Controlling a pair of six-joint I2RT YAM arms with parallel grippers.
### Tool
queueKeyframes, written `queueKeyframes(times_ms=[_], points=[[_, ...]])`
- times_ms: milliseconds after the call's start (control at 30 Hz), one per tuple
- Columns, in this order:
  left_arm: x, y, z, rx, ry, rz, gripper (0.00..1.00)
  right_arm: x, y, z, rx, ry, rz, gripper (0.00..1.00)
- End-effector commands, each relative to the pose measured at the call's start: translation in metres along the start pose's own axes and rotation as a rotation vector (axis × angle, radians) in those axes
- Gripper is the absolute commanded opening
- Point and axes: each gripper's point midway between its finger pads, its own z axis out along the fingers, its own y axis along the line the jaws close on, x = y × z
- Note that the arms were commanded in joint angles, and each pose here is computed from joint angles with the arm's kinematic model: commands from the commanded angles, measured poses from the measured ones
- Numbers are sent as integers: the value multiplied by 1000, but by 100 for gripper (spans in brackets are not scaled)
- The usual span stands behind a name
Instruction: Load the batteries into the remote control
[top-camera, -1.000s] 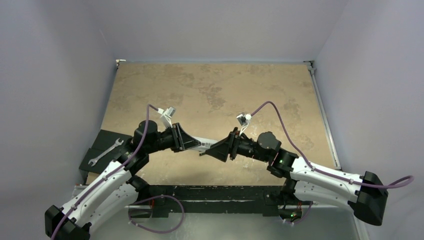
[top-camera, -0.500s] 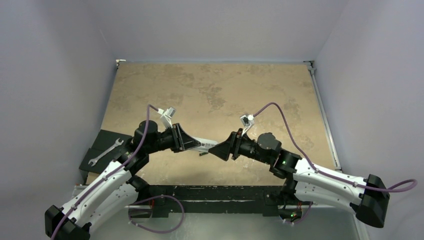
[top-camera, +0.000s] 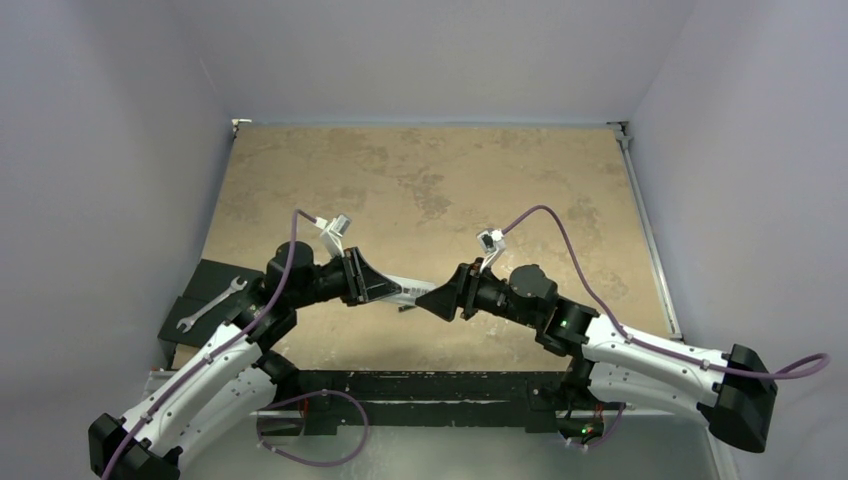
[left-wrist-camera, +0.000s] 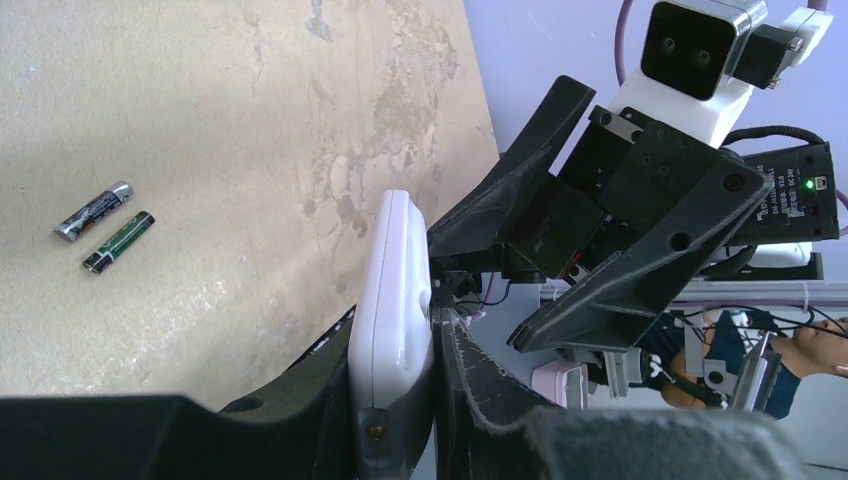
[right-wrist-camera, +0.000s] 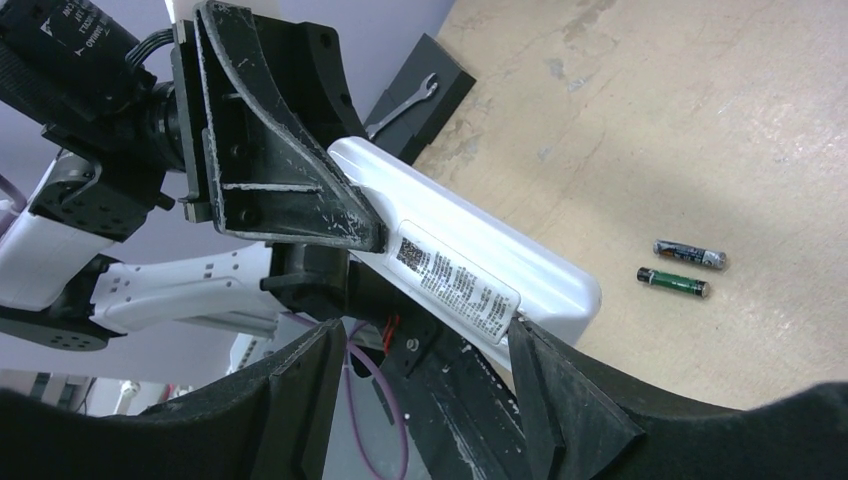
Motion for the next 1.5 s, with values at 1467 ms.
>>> queueKeyframes(times_ms=[1467], points=[[-1,-20,1,105,8,1,0,-8,40,5,-175,-39,20,68]])
